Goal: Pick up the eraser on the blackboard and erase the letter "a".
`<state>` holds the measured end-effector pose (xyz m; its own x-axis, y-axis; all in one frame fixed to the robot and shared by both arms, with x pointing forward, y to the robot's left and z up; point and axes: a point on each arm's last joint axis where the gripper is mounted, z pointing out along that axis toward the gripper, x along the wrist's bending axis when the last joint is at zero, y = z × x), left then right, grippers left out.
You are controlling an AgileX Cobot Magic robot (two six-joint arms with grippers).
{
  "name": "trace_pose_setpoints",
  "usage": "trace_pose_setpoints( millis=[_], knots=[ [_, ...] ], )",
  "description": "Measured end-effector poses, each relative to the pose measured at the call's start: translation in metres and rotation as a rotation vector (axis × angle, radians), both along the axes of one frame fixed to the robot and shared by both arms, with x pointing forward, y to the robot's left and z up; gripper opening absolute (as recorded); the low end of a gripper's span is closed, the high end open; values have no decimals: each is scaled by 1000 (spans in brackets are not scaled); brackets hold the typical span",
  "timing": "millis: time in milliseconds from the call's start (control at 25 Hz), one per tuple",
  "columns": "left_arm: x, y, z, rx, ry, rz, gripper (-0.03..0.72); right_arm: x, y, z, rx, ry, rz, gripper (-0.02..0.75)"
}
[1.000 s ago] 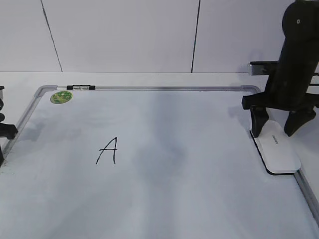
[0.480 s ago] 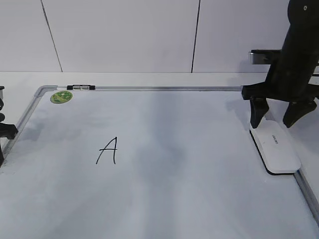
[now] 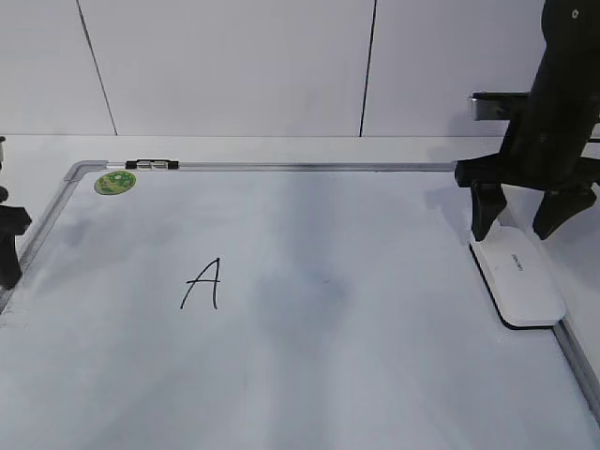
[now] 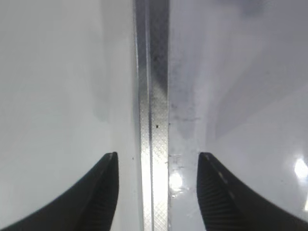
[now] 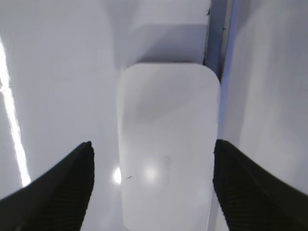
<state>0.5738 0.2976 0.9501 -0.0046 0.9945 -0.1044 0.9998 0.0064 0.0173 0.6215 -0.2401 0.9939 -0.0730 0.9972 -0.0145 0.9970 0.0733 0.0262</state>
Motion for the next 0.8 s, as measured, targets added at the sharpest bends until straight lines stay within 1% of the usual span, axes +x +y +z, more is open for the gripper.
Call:
trace_pose_setpoints(
  millis=[160, 240, 360, 440, 600, 800],
  knots=[
    [3, 0, 19, -1, -59, 0, 438, -1, 0, 10, 4, -27, 2, 586],
    [1, 0, 28, -1, -86, 0, 481, -2, 0, 18, 7, -50, 15, 586],
    [-2, -1, 42, -4, -126, 1, 567, -5, -1, 31, 11, -82, 51, 587],
    [-5, -1, 50, -4, -151, 1, 605, -8, -1, 39, 14, -101, 59, 587],
    [-11, -1, 67, -7, -205, 2, 624, -16, -2, 60, 23, -157, 71, 587],
    [-23, -1, 94, -7, -271, 0, 624, -30, -4, 92, 32, -240, 75, 587]
  ],
)
